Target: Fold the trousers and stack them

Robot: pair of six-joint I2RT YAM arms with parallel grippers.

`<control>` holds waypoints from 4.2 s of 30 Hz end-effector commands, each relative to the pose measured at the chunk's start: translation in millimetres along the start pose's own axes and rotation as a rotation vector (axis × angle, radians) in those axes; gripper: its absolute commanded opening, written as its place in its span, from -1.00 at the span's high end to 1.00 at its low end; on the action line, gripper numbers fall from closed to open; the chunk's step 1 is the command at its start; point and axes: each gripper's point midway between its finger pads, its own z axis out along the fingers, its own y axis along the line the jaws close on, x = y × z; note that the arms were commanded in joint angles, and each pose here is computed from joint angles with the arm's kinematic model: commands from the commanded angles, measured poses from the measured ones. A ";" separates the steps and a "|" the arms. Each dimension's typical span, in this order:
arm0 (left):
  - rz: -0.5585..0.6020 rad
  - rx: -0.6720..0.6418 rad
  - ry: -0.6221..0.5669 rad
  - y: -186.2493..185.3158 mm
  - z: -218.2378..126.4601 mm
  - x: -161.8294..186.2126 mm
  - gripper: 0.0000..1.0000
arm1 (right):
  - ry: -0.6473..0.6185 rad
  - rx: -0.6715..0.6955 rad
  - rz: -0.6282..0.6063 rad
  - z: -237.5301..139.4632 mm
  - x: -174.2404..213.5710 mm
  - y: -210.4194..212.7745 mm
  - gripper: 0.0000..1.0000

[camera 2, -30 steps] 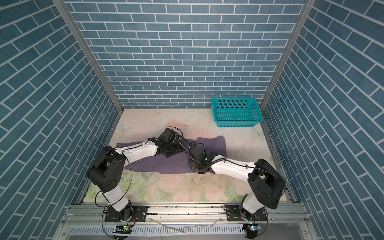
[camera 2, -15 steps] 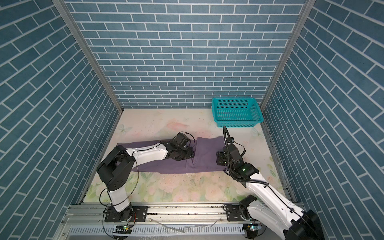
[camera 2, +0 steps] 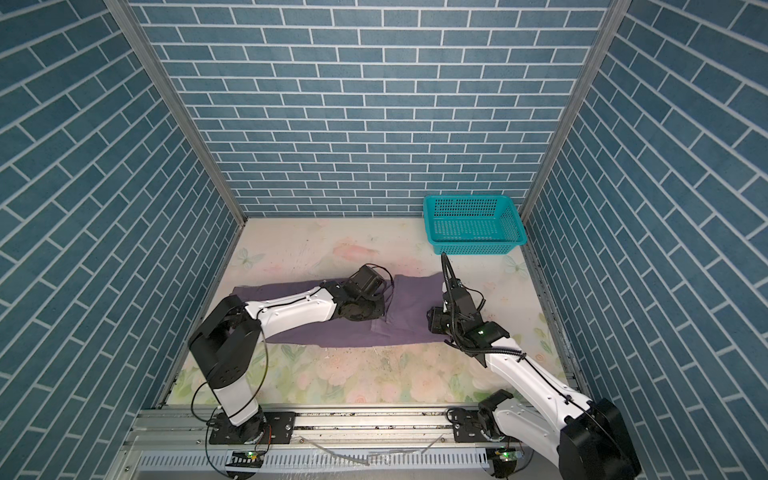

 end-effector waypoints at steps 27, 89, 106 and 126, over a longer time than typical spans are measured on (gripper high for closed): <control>0.059 -0.098 -0.066 34.1 -23.6 -44.4 0.39 | 0.064 -0.066 -0.008 13.7 -6.9 21.4 0.07; -0.008 -0.143 0.008 80.1 29.6 -60.6 0.02 | -0.068 0.063 0.020 -5.9 -40.5 4.2 0.36; -0.050 -0.076 0.066 66.6 68.9 -33.0 0.26 | -0.054 0.069 0.050 -14.5 -27.6 -5.1 0.34; -0.009 -0.161 0.007 66.5 2.8 -53.3 1.00 | 0.042 0.120 0.090 2.5 -13.5 -13.9 0.39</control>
